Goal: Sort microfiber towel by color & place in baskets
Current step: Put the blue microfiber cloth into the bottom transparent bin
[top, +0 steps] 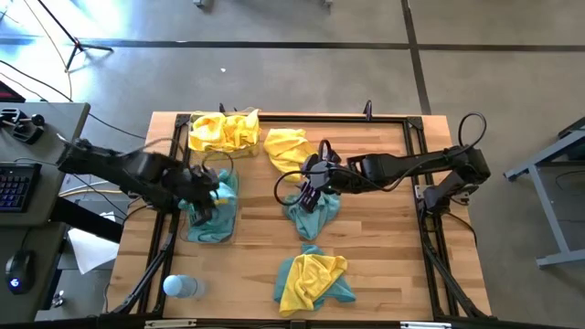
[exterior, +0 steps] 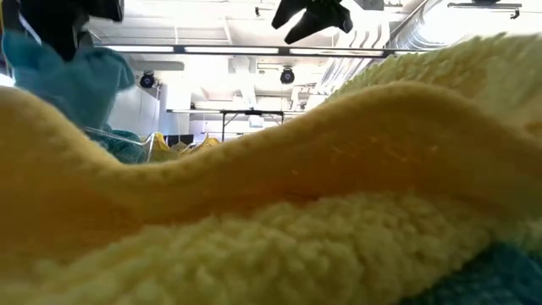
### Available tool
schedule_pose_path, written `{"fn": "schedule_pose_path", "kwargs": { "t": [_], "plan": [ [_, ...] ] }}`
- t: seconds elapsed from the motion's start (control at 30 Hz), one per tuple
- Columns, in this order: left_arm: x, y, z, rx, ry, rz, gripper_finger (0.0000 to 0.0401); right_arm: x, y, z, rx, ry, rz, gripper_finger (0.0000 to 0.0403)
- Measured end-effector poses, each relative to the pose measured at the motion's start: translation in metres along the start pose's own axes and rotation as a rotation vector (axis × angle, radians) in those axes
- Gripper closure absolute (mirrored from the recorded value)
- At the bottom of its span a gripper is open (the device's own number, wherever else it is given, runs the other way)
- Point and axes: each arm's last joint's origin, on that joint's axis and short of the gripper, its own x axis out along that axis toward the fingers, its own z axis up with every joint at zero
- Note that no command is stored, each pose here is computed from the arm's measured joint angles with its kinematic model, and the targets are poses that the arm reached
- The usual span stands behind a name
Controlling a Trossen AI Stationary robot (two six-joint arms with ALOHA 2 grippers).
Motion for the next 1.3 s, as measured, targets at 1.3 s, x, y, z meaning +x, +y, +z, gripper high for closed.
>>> {"fn": "schedule_pose_path", "kwargs": {
  "t": [1.3],
  "plan": [
    [0.048,0.002,-0.022,-0.06,0.047,0.004,0.028,0.0,-0.001,-0.002,0.031,0.002,-0.04,0.0217]
  ]
}}
